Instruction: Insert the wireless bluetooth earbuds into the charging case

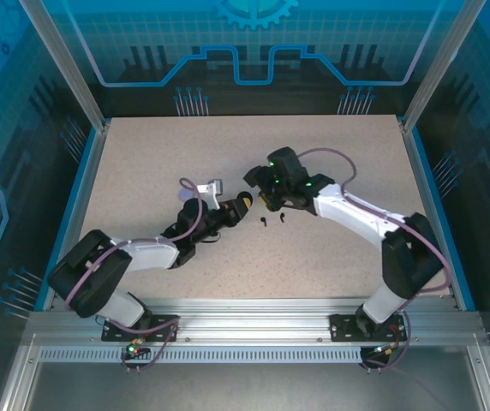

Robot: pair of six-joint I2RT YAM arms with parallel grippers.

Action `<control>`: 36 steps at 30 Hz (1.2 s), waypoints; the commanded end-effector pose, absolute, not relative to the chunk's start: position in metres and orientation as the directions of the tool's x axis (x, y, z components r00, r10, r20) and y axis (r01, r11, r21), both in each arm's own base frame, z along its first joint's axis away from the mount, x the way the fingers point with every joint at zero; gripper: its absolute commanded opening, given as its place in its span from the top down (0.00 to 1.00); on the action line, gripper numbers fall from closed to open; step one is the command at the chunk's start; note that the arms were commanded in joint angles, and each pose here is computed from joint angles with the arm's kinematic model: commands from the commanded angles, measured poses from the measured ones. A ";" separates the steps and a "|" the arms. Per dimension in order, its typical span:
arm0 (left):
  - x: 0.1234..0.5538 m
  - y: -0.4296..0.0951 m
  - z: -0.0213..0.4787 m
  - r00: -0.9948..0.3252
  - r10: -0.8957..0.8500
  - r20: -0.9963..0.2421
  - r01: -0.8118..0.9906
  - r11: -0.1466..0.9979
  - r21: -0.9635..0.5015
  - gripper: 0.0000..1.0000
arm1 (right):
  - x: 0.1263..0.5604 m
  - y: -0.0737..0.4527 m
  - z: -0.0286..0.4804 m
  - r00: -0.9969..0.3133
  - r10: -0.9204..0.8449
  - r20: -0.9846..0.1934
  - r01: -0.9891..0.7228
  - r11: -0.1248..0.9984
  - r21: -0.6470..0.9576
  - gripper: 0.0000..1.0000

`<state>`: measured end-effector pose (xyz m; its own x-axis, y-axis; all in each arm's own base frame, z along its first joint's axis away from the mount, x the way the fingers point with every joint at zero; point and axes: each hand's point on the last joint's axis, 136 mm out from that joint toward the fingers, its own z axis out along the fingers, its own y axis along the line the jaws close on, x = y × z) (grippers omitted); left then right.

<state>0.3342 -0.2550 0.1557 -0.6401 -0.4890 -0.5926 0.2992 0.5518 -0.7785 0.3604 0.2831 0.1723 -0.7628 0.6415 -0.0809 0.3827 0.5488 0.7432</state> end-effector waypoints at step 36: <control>0.274 -0.276 0.283 -0.667 -0.046 -0.744 0.714 0.247 -0.656 1.00 | 0.282 0.270 0.274 -0.680 0.077 -0.729 -0.590 0.532 0.607 0.29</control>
<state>0.2780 -0.2752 0.2644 -0.7071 -0.0552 -0.7049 0.6667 0.2801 -0.6907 0.2804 0.2589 0.2520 -0.7203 0.0794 -0.6891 -0.5314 0.5754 0.6217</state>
